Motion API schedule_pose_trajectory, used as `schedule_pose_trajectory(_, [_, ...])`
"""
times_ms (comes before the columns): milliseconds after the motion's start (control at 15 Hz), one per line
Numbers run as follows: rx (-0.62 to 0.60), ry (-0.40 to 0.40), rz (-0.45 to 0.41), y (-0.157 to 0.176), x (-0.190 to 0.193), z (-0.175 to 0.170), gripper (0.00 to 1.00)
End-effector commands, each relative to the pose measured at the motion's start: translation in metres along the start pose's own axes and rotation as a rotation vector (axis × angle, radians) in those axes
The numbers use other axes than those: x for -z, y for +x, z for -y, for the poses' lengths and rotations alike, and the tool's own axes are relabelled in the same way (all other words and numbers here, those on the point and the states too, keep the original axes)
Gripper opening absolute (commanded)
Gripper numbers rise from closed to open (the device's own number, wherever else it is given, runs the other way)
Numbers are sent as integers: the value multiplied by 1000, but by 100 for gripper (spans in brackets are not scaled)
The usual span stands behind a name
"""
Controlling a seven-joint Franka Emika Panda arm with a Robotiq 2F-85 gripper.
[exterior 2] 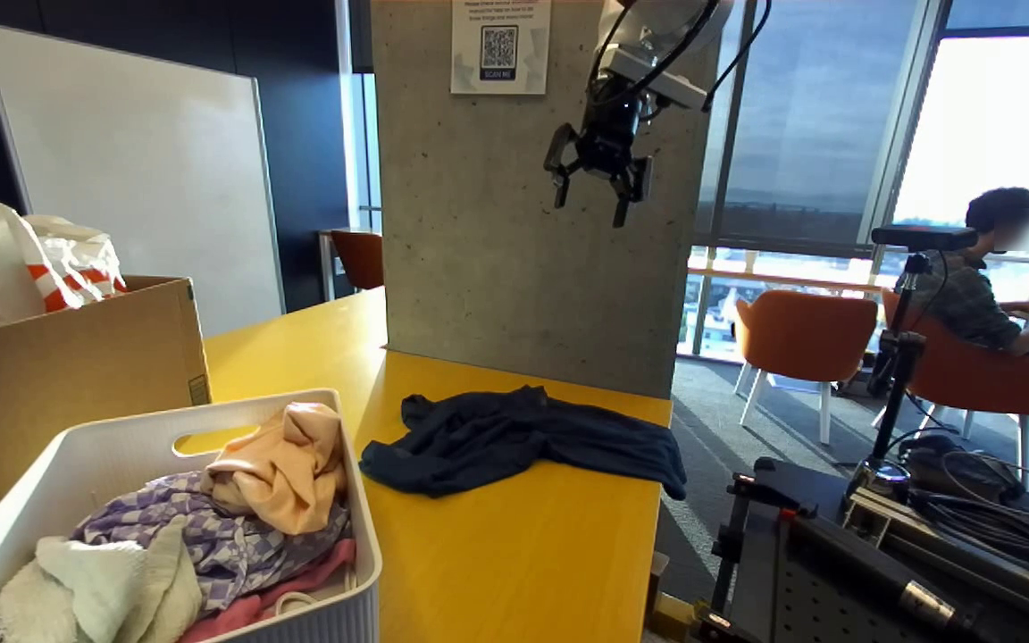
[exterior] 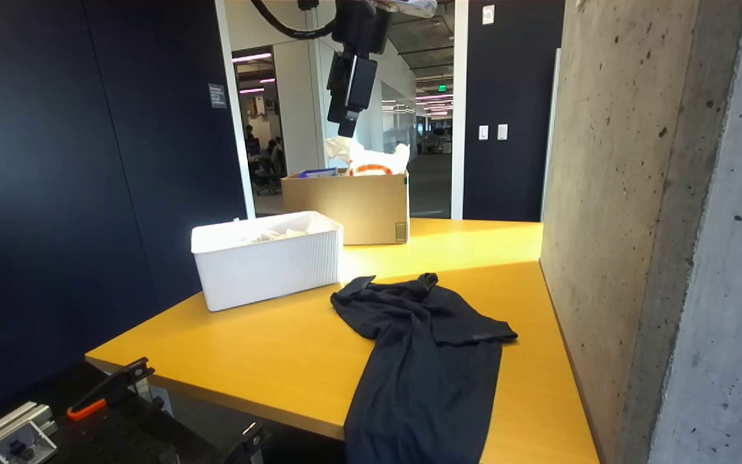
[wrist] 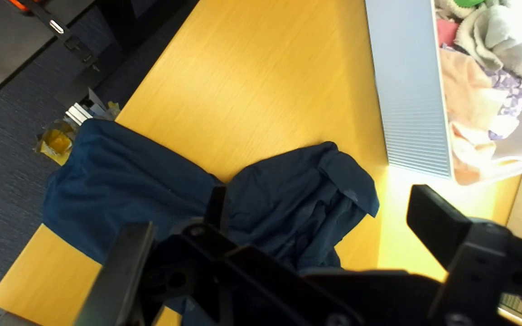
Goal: Pick up the blue cloth and put it inside the white basket
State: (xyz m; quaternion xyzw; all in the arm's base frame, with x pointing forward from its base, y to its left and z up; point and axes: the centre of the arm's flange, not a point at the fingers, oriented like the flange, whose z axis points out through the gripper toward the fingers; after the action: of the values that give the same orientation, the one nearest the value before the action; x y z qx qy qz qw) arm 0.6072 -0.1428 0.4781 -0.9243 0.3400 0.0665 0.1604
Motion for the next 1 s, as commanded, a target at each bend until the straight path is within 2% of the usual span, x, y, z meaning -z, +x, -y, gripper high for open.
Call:
schedule_pose_trajectory(0, [-2,-2,2,3,0,2,100])
schedule_pose_trajectory(200, [-4,-3,2,4,1,4,100])
schedule_pose_trajectory(267, [-21,28,-25,1,10,10,100])
schedule_pose_trajectory(400, [-87,-11,-42,56,-10,24,100])
schedule_pose_trajectory(467, [-104,-16,-50,73,-16,28,100])
schedule_pose_trajectory(600, [-114,-29,-63,101,-42,42,100])
schedule_pose_trajectory(800, [-90,-48,-87,136,-102,62,100])
schedule_pose_trajectory(933, [-78,-55,-139,160,-141,84,100])
